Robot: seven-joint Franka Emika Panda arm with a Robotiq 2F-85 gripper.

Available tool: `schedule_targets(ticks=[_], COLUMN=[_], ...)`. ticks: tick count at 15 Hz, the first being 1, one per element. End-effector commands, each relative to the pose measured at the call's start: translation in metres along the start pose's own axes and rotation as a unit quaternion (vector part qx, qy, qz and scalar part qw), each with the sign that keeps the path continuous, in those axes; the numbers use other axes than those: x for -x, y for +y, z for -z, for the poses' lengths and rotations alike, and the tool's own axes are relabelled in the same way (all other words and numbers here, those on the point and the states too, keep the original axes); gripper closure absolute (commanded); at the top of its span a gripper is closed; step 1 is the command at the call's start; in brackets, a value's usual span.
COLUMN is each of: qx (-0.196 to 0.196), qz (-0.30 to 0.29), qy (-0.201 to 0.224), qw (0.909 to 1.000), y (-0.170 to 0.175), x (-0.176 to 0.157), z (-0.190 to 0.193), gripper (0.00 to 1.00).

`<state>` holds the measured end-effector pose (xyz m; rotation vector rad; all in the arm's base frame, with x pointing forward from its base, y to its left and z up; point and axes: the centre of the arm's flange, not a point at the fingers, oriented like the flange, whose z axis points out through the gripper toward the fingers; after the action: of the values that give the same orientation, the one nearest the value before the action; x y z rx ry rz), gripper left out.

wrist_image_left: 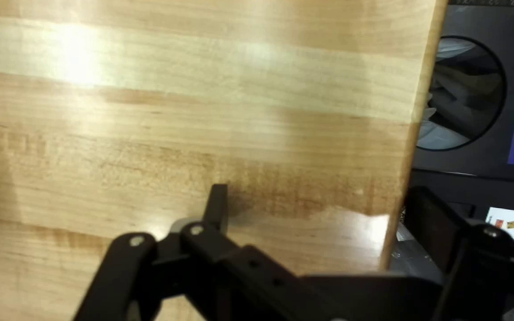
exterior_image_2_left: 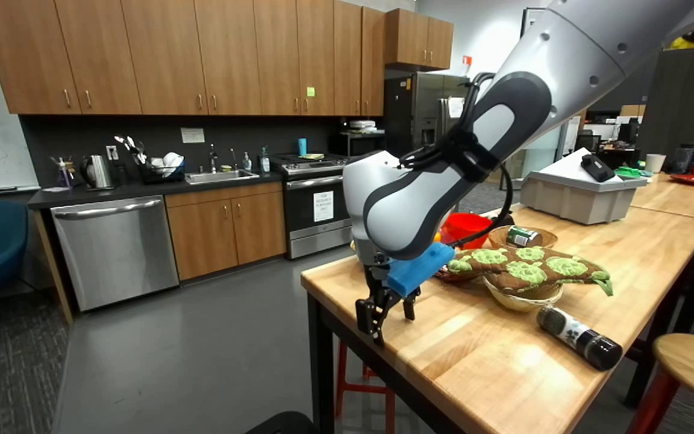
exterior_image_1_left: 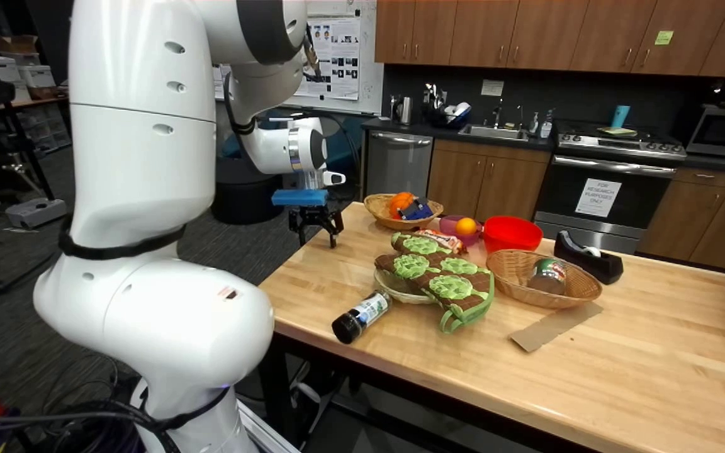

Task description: Pick up the small ball and put it into the red bowl

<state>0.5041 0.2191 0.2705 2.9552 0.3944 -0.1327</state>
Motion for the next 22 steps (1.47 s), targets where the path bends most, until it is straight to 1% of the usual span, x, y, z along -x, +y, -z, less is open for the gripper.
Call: schedule_targets(ticks=[1, 4, 7, 9, 13, 17, 19, 21, 22], qx=[0.0, 0.007, 0.017, 0.033, 0.085, 0.142, 0.179, 0.213, 0.224], qz=[-0.012, -0.021, -0.028, -0.027, -0.026, -0.028, -0.022, -0.012, -0.006], qy=[0.031, 0.066, 0.111, 0.138, 0.18, 0.212, 0.212, 0.205, 0.202], qw=[0.9994, 0.9976, 0.9933, 0.9895, 0.9796, 0.9666, 0.9604, 0.9552, 0.9534], y=[0.003, 0.007, 0.009, 0.011, 0.017, 0.021, 0.019, 0.014, 0.012], x=[0.008, 0.006, 0.005, 0.005, 0.008, 0.015, 0.014, 0.011, 0.008], z=[0.022, 0.053, 0.097, 0.125, 0.176, 0.221, 0.231, 0.231, 0.227], gripper=[0.0, 0.0, 0.0, 0.0, 0.0, 0.0, 0.0, 0.0, 0.0])
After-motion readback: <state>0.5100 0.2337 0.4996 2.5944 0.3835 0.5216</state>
